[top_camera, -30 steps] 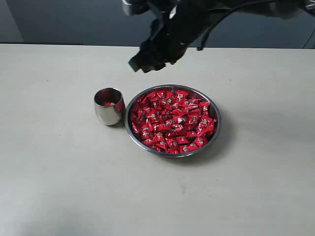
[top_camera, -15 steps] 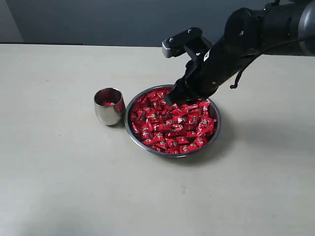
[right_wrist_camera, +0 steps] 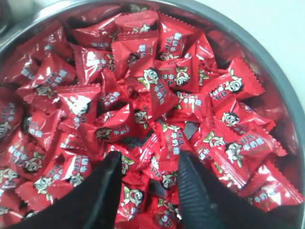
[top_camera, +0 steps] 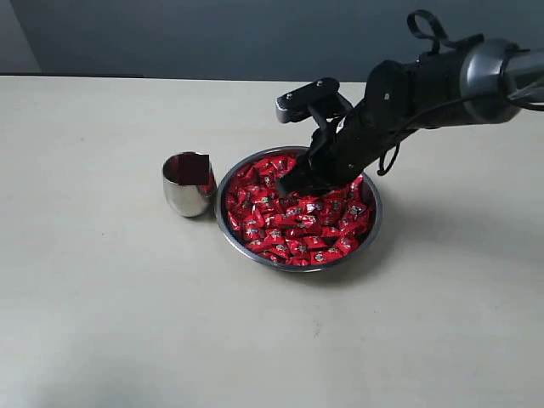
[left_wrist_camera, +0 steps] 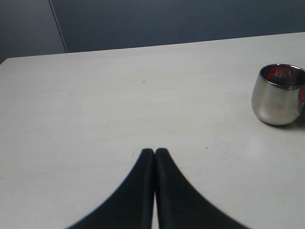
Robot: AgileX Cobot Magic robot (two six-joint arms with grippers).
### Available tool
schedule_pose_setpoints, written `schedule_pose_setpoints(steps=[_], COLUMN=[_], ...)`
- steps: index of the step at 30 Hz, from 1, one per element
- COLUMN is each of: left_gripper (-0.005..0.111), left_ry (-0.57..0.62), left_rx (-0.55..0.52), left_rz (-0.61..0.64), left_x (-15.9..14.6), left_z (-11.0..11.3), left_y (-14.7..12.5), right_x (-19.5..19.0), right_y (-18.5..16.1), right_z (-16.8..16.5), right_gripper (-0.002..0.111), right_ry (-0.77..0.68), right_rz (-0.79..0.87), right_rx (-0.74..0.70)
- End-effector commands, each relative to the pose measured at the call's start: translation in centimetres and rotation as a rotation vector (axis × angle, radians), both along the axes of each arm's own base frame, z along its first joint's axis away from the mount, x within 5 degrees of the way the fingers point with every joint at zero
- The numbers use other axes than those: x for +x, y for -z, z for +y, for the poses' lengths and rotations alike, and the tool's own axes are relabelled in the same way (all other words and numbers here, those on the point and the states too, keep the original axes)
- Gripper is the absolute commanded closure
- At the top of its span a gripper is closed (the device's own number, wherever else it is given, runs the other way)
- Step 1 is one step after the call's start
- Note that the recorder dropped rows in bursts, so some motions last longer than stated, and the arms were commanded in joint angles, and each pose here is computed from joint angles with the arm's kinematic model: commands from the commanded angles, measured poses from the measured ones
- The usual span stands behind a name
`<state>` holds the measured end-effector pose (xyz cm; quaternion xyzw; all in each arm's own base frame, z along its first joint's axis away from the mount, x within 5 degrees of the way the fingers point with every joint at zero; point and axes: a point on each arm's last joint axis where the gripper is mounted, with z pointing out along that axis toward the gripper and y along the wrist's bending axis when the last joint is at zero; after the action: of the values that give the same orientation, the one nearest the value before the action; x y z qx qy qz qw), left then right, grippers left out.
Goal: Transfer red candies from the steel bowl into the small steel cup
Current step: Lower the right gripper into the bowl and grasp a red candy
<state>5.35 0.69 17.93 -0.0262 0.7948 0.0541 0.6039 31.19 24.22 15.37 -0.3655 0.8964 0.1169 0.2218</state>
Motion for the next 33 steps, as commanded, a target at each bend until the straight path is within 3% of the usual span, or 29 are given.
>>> schedule_pose_setpoints(steps=[1,14,16,19,20,33], left_gripper=[0.106,0.106,0.106,0.106,0.106,0.106], left_ry=[0.005,0.005,0.005,0.005,0.005,0.005], left_rx=[0.003,0.003,0.003,0.003,0.003,0.003], left_rz=[-0.018,-0.018,-0.018,-0.018,-0.018,-0.018], left_x=[0.0,0.0,0.0,0.0,0.0,0.0], left_z=[0.0,0.0,0.0,0.0,0.0,0.0], left_y=[-0.3,-0.3,-0.3,-0.3,-0.3,-0.3], right_x=[0.9,1.7,1.7,1.8,1.9,0.9], right_y=[0.4,3.3,3.4,3.3,3.0,-2.1], right_z=[0.4,0.5,0.5,0.5,0.6,0.0], right_gripper=[0.070,0.070,0.074,0.105,0.108,0.108], right_ry=[0.017,-0.016,-0.016,-0.013,-0.012,-0.028], right_rz=[-0.012,-0.001,-0.001,-0.013,-0.023,-0.049], right_rx=[0.011,-0.081,-0.081,-0.074,-0.068,-0.043])
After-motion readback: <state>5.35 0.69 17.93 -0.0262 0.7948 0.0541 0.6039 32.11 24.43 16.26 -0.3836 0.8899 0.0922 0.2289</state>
